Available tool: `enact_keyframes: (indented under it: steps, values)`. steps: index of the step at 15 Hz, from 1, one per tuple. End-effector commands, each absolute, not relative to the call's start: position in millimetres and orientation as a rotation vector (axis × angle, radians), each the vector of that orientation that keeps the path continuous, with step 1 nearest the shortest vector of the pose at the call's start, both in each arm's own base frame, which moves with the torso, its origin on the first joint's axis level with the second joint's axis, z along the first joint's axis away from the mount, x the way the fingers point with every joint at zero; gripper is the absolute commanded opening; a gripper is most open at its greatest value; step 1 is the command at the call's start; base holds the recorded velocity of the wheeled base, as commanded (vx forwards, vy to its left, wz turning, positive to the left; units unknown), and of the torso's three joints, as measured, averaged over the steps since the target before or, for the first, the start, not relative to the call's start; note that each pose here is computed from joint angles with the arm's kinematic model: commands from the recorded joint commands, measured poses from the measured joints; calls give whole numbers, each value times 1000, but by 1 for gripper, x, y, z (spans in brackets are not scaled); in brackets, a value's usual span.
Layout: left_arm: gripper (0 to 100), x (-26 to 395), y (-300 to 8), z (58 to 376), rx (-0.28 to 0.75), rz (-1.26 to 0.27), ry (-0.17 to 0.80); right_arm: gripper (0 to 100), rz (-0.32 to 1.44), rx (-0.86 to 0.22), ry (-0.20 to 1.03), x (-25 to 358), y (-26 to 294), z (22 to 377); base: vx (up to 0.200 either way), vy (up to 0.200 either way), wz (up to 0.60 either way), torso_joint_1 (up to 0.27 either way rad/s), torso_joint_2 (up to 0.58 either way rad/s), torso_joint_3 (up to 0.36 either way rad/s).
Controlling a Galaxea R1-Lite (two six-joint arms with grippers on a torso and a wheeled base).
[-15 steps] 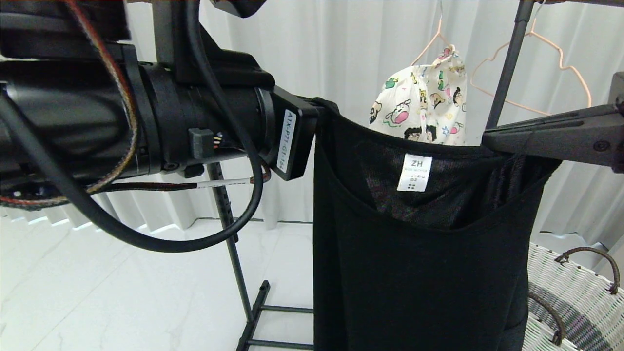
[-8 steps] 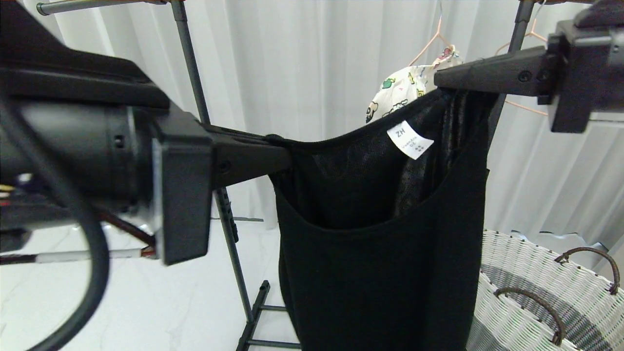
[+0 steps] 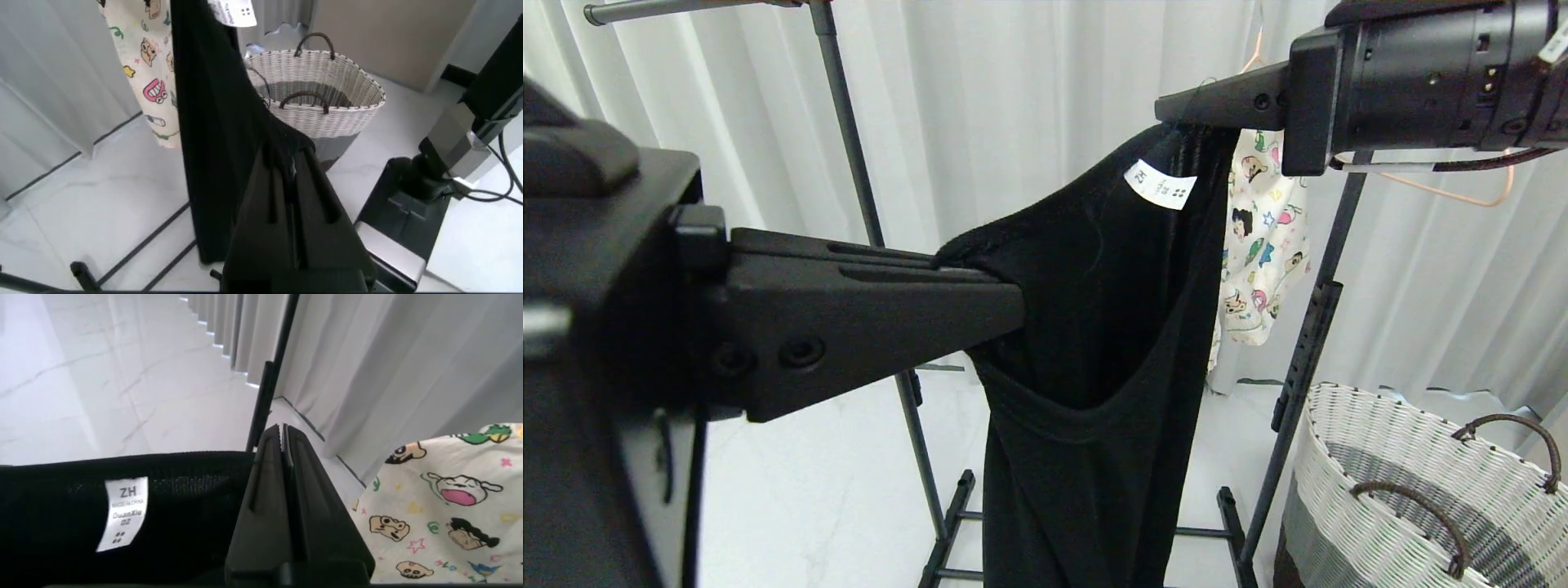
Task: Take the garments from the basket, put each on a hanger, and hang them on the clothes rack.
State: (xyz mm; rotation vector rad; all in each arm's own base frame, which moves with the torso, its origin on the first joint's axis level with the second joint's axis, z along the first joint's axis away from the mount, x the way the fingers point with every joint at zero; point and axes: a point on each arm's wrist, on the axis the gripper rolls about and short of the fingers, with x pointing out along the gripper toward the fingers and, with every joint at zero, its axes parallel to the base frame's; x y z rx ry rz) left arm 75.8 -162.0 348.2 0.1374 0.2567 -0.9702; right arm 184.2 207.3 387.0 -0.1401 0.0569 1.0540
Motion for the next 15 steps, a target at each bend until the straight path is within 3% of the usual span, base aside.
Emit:
enact_keyframes:
  steps: [1, 4, 9, 14, 15]
  values:
    - [0, 84, -160, 347, 150, -928, 256, 0, 1048, -142, 61, 184, 205, 387, 0, 0, 0, 0, 0, 0]
    - [0, 133, -150, 339, 334, -717, 227, 0, 1040, -154, 102, 168, 185, 391, 0, 0, 0, 0, 0, 0]
    - [0, 172, -180, 337, 307, -648, 115, 0, 1009, -167, 139, 135, 146, 382, 0, 0, 0, 0, 0, 0]
    - [0, 172, -181, 340, 322, -653, 100, 0, 991, -170, 141, 130, 140, 382, 0, 0, 0, 0, 0, 0]
    - [0, 172, -181, 340, 322, -652, 100, 100, 991, -170, 141, 130, 140, 382, 0, 0, 0, 0, 0, 0]
